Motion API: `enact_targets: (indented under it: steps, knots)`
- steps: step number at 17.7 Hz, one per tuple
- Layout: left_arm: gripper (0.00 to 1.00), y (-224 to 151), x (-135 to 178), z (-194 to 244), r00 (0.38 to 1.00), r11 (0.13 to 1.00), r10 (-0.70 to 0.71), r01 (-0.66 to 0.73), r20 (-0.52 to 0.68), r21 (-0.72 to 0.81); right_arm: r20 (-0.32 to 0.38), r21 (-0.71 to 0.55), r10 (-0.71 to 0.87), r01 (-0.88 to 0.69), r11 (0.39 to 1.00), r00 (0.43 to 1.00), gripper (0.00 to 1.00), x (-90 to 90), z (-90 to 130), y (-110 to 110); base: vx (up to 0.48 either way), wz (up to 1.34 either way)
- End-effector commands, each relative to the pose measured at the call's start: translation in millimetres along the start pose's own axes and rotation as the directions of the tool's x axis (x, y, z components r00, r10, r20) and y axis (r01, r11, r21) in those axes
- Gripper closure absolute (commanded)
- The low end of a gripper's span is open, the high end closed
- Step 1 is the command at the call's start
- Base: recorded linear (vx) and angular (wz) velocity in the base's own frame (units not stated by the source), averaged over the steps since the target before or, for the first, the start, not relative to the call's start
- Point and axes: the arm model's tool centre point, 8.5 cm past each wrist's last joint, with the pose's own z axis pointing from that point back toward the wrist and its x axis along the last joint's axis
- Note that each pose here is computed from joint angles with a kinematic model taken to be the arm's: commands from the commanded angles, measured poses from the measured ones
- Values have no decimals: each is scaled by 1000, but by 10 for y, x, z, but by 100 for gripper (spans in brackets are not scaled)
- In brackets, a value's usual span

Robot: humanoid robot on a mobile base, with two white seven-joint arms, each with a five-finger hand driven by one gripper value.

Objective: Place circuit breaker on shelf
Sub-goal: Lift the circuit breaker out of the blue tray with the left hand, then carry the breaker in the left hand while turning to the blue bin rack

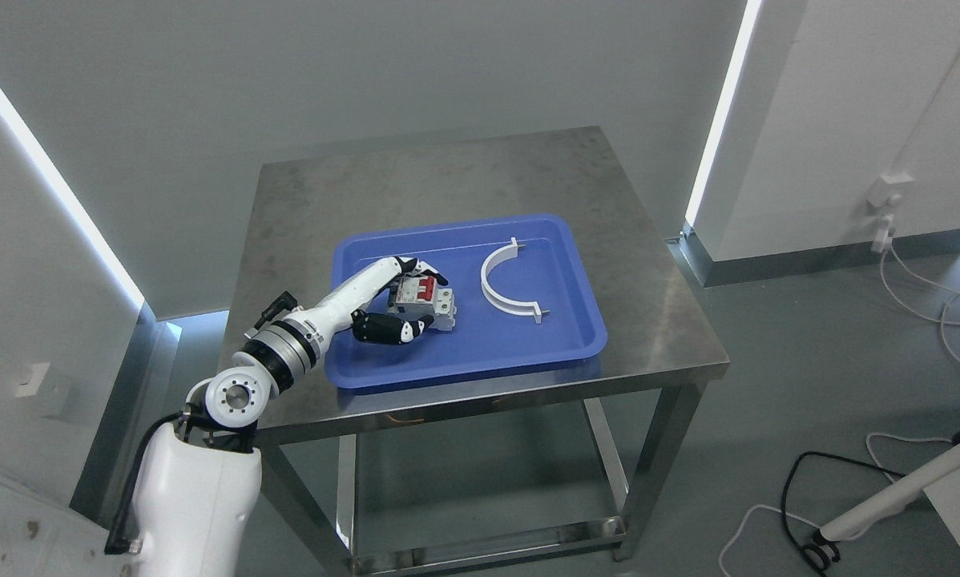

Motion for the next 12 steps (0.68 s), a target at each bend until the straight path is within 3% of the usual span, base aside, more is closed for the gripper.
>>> enact_targets:
  steps: [1,3,4,8,12]
  knots:
    - [92,654,76,224,964,896,146,-224,222,383,-167,-7,46,-48,999,985,0,-183,5,-98,-119,56]
    - [91,813,182,433,916,769,73,-304,394,563,-167,-7,46,-48,999,985,0,-183,5,-98,-134,84]
    - [91,752,178,514,905,744,37,-307,423,594,-167,-7,46,-48,999,985,0,-183,5,-98,-157,96]
    - [91,531,356,814,868,759,15,-333,497,559,-167,-7,46,-48,999,985,0,-183,5,-98,-325,4]
    - [90,429,244,1017,884,818,6,-274,467,507,-167,-7,46,-48,999,985,0,-183,5,-98,-541,-65]
